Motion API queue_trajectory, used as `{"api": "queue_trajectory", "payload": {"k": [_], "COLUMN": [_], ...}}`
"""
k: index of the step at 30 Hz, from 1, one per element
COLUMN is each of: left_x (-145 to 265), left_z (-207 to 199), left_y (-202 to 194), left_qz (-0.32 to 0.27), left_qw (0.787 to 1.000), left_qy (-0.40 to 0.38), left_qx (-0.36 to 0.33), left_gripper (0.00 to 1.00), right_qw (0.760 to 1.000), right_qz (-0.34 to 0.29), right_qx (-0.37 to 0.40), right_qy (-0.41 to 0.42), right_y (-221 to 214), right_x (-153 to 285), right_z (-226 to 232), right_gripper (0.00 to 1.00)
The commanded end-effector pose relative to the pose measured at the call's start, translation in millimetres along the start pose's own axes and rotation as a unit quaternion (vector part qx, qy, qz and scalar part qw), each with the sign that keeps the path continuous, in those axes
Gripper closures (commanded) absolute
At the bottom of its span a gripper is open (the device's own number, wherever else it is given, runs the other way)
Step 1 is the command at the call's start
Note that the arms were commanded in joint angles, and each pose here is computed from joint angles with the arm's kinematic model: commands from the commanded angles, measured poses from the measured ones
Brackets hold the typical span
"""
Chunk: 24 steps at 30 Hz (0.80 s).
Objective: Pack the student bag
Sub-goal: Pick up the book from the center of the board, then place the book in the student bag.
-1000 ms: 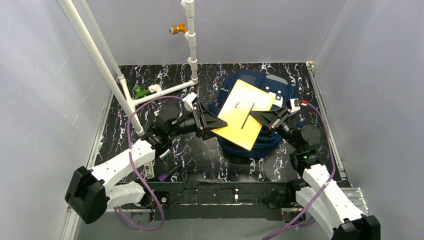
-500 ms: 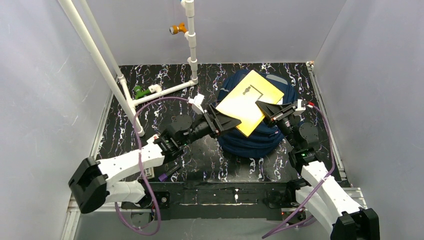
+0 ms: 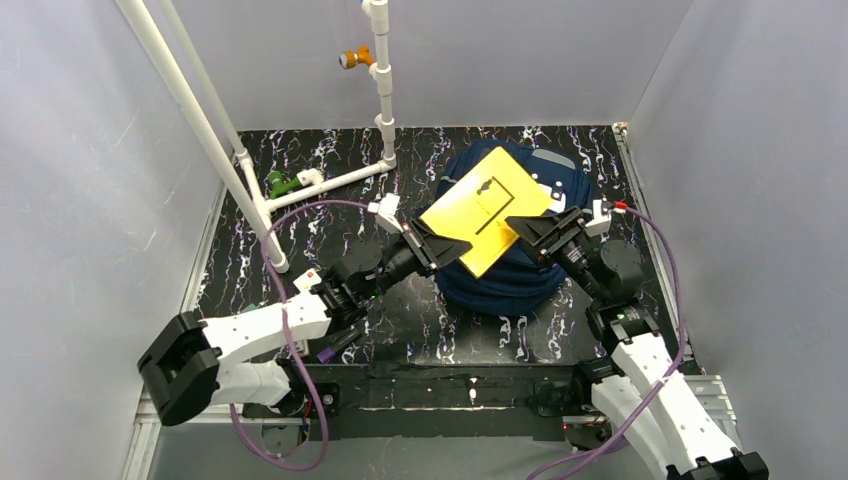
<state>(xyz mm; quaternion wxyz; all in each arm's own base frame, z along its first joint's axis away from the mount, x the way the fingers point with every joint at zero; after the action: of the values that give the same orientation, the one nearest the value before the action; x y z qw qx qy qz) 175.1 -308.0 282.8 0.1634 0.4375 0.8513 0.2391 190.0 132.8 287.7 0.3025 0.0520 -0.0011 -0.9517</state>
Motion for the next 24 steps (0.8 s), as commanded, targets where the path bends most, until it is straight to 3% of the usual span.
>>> {"api": "queue_trajectory", "payload": {"k": [1, 4, 5, 7, 9, 12, 14, 17, 20, 21, 22, 24], "left_x": [32.7, 69.2, 81.3, 111.8, 131.6, 144.7, 149.7, 152.3, 151.9, 152.6, 153.6, 156.5], "left_z": [-7.3, -7.6, -17.3, -5.6, -5.5, -11.5, -12.2, -12.7, -11.5, -11.4, -11.5, -11.1], "left_y": [49.3, 68.1, 81.4, 96.1, 106.0, 108.4, 106.7, 103.8, 101.4, 101.3, 101.3, 101.5], "left_qz": [-0.121, -0.119, -0.133, -0.127, -0.115, -0.095, -0.087, -0.074, -0.065, -0.063, -0.062, -0.061], "left_qw": [0.988, 0.964, 0.952, 0.914, 0.887, 0.882, 0.885, 0.890, 0.892, 0.891, 0.891, 0.889], "left_qy": [0.040, 0.130, 0.147, 0.262, 0.313, 0.324, 0.331, 0.341, 0.344, 0.345, 0.347, 0.351], "left_qx": [-0.087, -0.199, -0.235, -0.282, -0.318, -0.329, -0.314, -0.294, -0.287, -0.287, -0.287, -0.289], "left_gripper": [1.00, 1.00, 1.00, 1.00, 1.00, 1.00, 1.00, 1.00, 1.00, 1.00, 1.00, 1.00], "right_qw": [0.967, 0.907, 0.885, 0.847, 0.821, 0.793, 0.754, 0.643, 0.474, 0.435, 0.404, 0.388], "right_qz": [0.055, 0.051, 0.049, 0.067, 0.107, 0.148, 0.145, 0.167, 0.184, 0.178, 0.166, 0.165], "right_qx": [0.176, 0.306, 0.345, 0.403, 0.433, 0.462, 0.518, 0.629, 0.753, 0.781, 0.801, 0.811], "right_qy": [-0.178, -0.285, -0.308, -0.339, -0.357, -0.368, -0.378, -0.403, -0.417, -0.412, -0.410, -0.406], "right_y": [-0.2, 19.9, 27.3, 36.7, 39.5, 33.3, 19.6, -18.7, -56.2, -63.9, -68.5, -73.2], "right_x": [21.8, 38.6, 42.6, 46.3, 44.3, 34.0, 24.9, 14.5, 12.7, 12.2, 10.0, 5.1], "right_z": [-27.8, -27.2, -24.7, -20.5, -22.0, -23.1, -17.9, -22.3, -39.1, -41.1, -41.8, -43.4], "right_gripper": [0.18, 0.04, 0.02, 0.02, 0.02, 0.02, 0.02, 0.02, 0.02, 0.02, 0.02, 0.02]}}
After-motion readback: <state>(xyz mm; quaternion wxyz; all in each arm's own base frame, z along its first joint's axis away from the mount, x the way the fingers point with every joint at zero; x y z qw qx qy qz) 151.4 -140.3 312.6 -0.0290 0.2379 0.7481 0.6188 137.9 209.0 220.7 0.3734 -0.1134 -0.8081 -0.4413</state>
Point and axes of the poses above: each gripper's point midway between its finger pads, its own x axis back along the fingers, its own z axis along the line the jaws close on, y = z × x, the point moved 7 cm from there along x, back along the fingers, and after that the axes turned 13 degrees about -x, right-handed, at the moved point
